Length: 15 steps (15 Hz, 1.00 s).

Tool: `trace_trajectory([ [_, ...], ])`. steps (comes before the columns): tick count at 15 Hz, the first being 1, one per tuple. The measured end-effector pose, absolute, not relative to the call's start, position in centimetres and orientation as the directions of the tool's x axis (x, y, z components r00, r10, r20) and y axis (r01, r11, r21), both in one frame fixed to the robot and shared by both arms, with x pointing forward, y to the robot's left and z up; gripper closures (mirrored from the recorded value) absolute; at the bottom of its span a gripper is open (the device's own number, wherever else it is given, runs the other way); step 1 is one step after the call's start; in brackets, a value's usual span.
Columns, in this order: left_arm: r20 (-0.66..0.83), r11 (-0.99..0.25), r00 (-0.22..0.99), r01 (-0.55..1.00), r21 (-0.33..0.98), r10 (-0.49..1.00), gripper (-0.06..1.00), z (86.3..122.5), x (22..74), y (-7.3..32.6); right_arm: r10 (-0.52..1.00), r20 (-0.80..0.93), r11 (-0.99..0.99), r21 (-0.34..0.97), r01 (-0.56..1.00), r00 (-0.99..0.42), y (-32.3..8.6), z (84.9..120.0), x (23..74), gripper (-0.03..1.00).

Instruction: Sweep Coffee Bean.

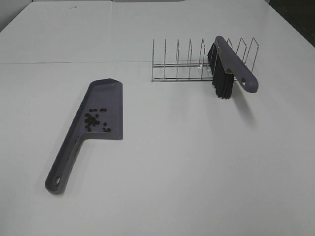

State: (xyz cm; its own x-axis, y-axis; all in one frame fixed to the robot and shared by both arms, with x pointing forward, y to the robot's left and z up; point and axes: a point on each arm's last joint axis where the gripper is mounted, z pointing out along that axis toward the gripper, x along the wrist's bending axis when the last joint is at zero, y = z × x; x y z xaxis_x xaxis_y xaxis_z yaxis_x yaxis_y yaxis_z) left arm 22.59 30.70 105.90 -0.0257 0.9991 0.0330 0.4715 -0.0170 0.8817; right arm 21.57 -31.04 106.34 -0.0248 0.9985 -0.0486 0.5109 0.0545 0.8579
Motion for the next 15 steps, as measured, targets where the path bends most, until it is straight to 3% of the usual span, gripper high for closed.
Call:
trace_trajectory([
  [3,0.034,-0.019,-0.025,0.457,0.889,0.999,0.22,105.5,23.0,30.7,0.998,-0.04,0.059,0.834,0.549,-0.046,-30.6,103.6,23.4,0.38],
  [10,0.033,-0.019,-0.024,0.448,0.894,0.999,0.22,105.6,23.0,30.7,0.998,-0.029,0.054,0.847,0.53,-0.055,-30.5,103.7,23.6,0.38],
  [15,-0.048,0.032,0.024,0.45,0.892,0.999,0.22,105.6,23.0,29.9,0.998,-0.022,0.05,0.846,0.53,-0.059,-30.4,103.6,23.6,0.38],
])
